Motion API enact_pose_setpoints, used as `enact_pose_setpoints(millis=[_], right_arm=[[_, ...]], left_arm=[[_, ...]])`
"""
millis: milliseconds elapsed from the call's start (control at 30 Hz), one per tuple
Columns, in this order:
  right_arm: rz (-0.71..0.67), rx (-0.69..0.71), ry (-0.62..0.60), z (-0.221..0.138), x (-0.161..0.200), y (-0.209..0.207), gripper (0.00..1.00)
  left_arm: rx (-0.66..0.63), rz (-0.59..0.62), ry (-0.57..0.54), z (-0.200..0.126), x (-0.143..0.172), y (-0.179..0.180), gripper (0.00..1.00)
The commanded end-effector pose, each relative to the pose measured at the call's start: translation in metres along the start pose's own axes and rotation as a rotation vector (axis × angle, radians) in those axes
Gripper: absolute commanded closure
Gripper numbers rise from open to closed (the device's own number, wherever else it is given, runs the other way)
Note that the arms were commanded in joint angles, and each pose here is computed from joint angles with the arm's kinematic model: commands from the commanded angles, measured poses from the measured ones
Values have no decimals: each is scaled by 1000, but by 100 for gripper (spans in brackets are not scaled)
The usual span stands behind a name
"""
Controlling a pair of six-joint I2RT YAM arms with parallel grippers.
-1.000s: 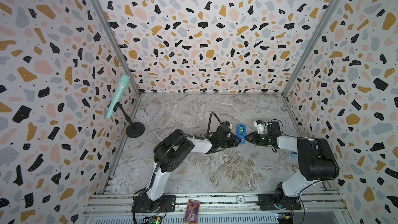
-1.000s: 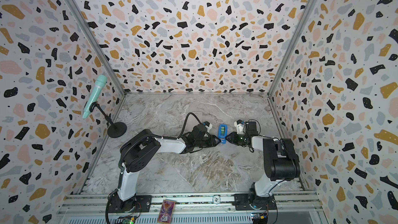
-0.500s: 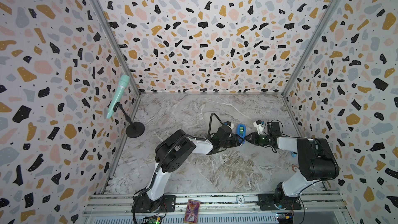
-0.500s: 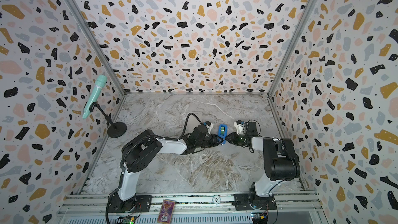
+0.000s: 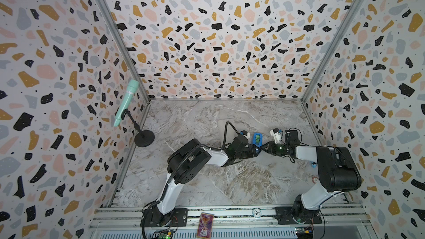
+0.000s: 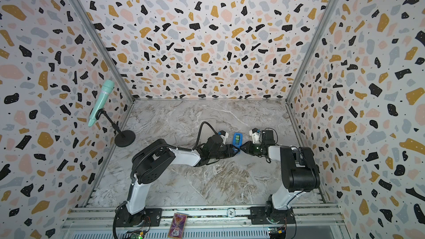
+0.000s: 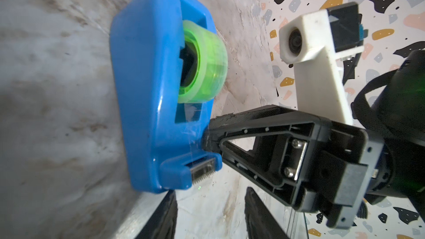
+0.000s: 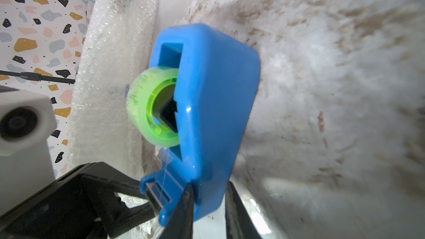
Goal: Wrap wine bottles in bubble wrap
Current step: Tear off the tape using the Tape Cutter.
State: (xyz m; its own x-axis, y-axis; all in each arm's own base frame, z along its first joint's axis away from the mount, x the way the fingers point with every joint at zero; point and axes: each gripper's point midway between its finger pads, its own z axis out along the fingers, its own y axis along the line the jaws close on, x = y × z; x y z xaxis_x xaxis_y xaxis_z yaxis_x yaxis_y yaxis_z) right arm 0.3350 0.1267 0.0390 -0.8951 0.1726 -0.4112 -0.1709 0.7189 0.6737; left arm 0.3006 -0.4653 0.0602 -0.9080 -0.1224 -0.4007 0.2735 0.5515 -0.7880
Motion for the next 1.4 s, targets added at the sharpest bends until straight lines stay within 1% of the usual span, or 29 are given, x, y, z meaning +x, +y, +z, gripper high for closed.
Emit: enact_pose_setpoints(millis=[0, 300, 433, 533, 733, 1033, 1200, 1300, 1367], right_arm=[[-5, -17, 26, 2, 8, 3, 75], [-7, -15, 29, 2, 9, 3, 76], [-4, -14, 29, 2, 9, 2, 76], [-3, -15, 30, 3, 9, 2, 76], [-5, -16, 32, 3, 10, 3, 76], [-8, -17, 37, 4, 12, 4, 77], [-10, -19, 35, 4, 11, 4, 77], [-7, -20, 38, 4, 12, 4, 77], [-11, -21, 34, 4, 11, 5, 77]], left_arm=[[-19, 10, -5, 2, 5, 9, 47], [-14, 10, -7, 6, 8, 15, 46], [-7, 18, -8, 8, 8, 17, 43], [30, 32, -19, 8, 6, 9, 42], [109, 59, -27, 9, -1, -13, 42], [129, 13, -44, 11, -9, -11, 51], [129, 9, -41, 11, -10, -10, 55], [135, 1, -39, 12, -10, -10, 64], [140, -9, -41, 11, -10, -10, 75]])
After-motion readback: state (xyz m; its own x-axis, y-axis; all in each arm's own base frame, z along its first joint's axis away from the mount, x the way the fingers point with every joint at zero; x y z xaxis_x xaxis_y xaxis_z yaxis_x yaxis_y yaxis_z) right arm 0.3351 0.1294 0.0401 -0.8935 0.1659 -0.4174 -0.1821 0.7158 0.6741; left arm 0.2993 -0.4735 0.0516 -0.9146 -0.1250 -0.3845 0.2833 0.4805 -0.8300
